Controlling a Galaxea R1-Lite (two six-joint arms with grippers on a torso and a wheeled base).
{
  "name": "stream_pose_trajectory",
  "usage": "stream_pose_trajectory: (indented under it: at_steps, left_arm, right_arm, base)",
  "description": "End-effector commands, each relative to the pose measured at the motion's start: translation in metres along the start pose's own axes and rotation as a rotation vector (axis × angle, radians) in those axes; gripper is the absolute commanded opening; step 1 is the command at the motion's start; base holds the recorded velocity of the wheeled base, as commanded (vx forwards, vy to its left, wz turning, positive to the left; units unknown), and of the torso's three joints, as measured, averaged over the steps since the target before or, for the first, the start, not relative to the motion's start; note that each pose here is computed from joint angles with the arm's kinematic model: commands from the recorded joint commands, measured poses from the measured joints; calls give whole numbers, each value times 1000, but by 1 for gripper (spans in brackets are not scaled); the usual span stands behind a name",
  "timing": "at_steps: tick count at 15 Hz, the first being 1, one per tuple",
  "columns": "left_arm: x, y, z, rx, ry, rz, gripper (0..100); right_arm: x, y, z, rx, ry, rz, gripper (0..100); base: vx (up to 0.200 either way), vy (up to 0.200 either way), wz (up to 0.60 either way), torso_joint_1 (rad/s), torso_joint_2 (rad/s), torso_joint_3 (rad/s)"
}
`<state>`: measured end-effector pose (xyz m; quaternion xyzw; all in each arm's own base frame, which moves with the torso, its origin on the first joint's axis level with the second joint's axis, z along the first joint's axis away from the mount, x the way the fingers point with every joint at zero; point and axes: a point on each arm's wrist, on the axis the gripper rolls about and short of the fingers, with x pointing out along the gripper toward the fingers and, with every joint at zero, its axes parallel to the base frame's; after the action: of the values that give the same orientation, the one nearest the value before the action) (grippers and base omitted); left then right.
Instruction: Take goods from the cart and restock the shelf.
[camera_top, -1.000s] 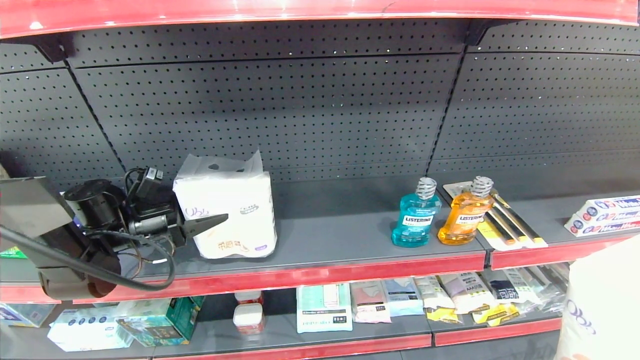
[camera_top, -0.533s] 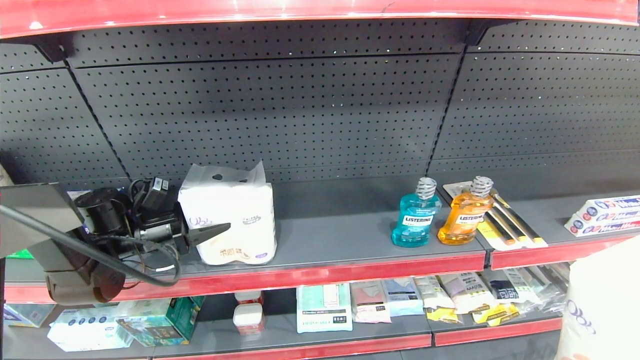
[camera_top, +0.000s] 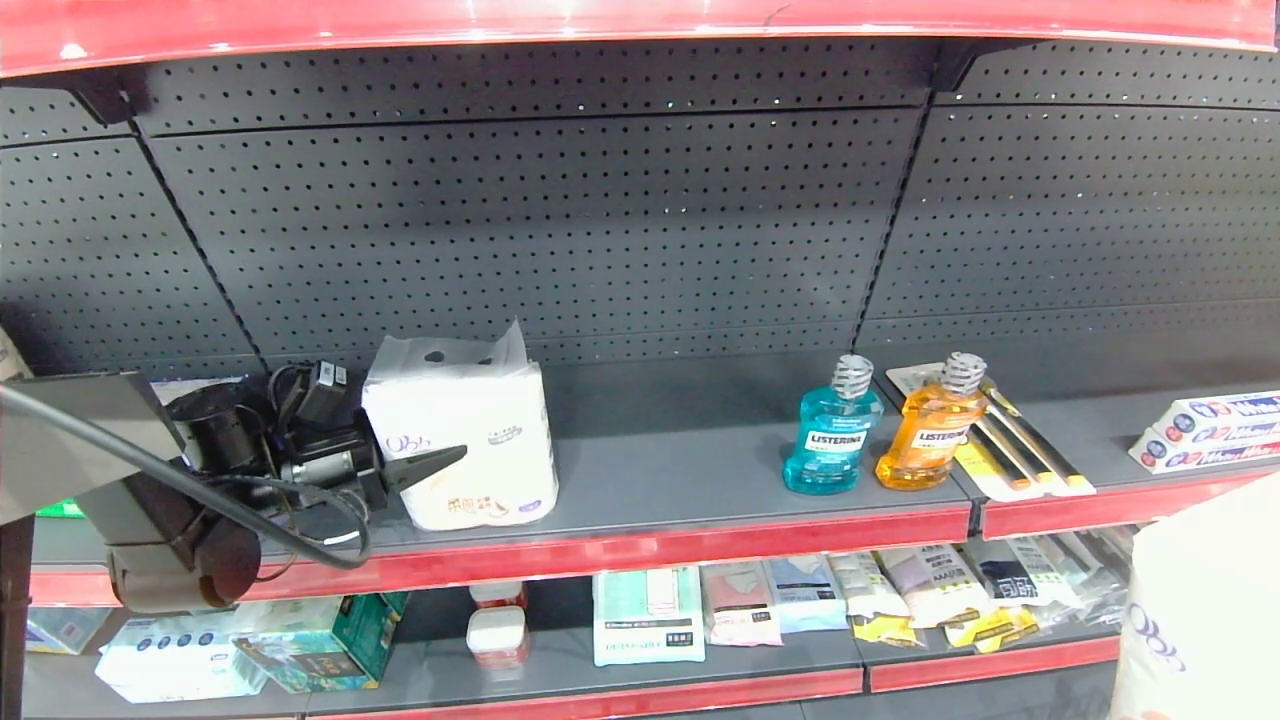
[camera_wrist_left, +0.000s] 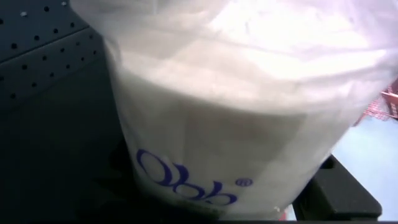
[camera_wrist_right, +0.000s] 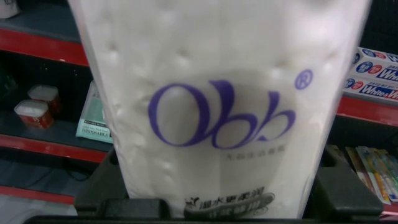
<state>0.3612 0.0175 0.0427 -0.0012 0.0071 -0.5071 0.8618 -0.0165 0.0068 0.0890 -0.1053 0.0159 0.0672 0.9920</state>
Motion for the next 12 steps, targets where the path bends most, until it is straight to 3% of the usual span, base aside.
stream_pose_trajectory:
  at_steps: [1,8,10,12]
  left_arm:
    - [3,2,-3,1,1,7,0]
    - [3,-1,-3,6,4,7,0]
    - [-2,-10,-3,-16,14,0,0]
    - [-2,-12,0,-15,14,-1,0]
  right_arm:
    - [0,0,0,0,-1,0,0]
    - [0,0,-1,1,3,1,0]
    - [0,0,-1,2,4,-1,0]
    - [0,0,-1,2,4,-1,0]
  base:
    - [0,0,0,0,0,0]
    - [0,0,0,0,0,0]
    - [0,0,0,0,0,0]
    - [0,0,0,0,0,0]
